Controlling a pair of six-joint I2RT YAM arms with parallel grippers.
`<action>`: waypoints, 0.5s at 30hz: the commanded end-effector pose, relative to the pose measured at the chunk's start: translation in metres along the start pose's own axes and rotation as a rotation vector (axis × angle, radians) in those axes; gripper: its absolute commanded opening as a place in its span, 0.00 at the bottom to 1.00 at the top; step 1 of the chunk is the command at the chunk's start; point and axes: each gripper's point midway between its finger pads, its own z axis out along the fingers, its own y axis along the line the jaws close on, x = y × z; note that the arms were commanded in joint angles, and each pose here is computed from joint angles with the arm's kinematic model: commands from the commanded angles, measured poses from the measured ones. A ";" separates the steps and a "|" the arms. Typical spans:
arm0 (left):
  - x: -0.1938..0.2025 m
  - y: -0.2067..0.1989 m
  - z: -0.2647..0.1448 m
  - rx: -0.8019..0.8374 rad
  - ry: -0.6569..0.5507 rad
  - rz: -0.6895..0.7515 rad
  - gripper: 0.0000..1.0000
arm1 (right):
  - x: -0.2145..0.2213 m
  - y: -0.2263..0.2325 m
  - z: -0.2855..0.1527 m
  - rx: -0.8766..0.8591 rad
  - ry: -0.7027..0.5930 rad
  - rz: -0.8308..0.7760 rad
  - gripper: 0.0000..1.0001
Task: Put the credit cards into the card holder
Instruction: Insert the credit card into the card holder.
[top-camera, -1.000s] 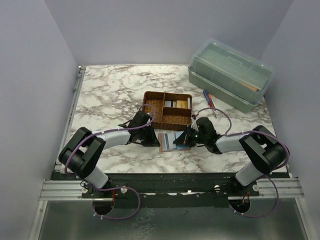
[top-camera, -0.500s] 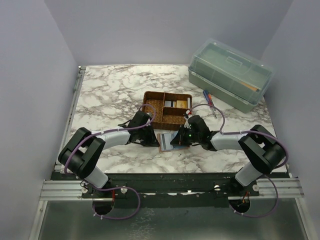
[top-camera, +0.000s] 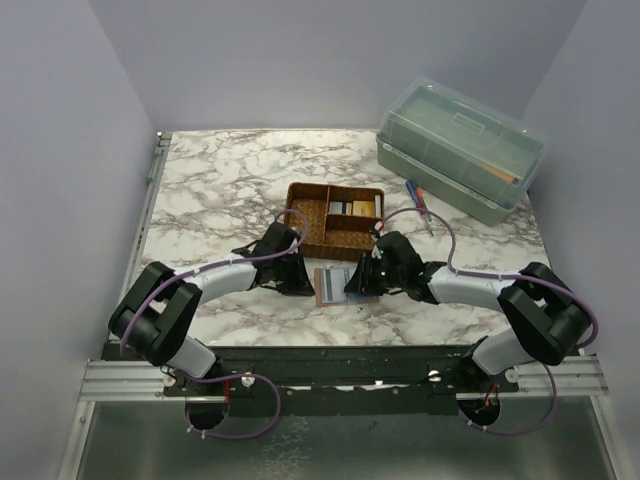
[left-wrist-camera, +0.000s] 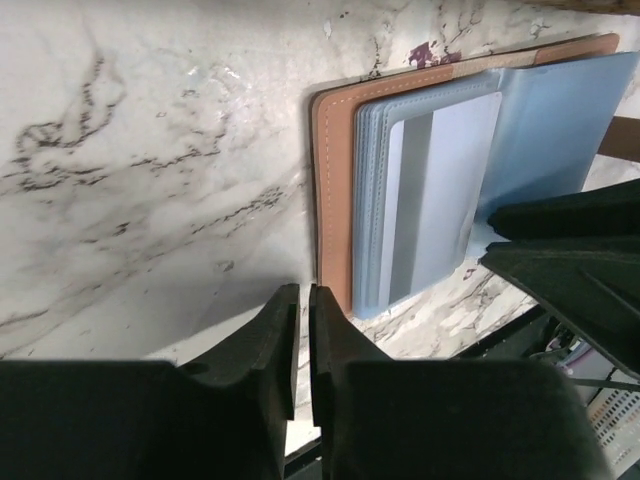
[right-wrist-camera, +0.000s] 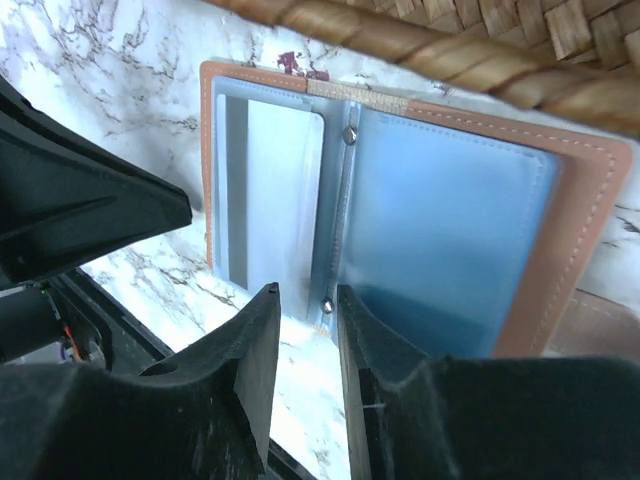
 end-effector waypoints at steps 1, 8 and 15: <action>-0.011 -0.005 -0.024 -0.005 -0.060 0.042 0.19 | -0.018 0.004 -0.018 0.078 -0.032 -0.084 0.37; -0.030 -0.043 -0.064 0.102 -0.149 0.130 0.39 | -0.082 0.019 -0.050 0.216 -0.141 -0.221 0.57; -0.072 -0.088 -0.094 0.161 -0.239 0.291 0.55 | -0.179 -0.008 -0.074 0.524 -0.284 -0.204 0.72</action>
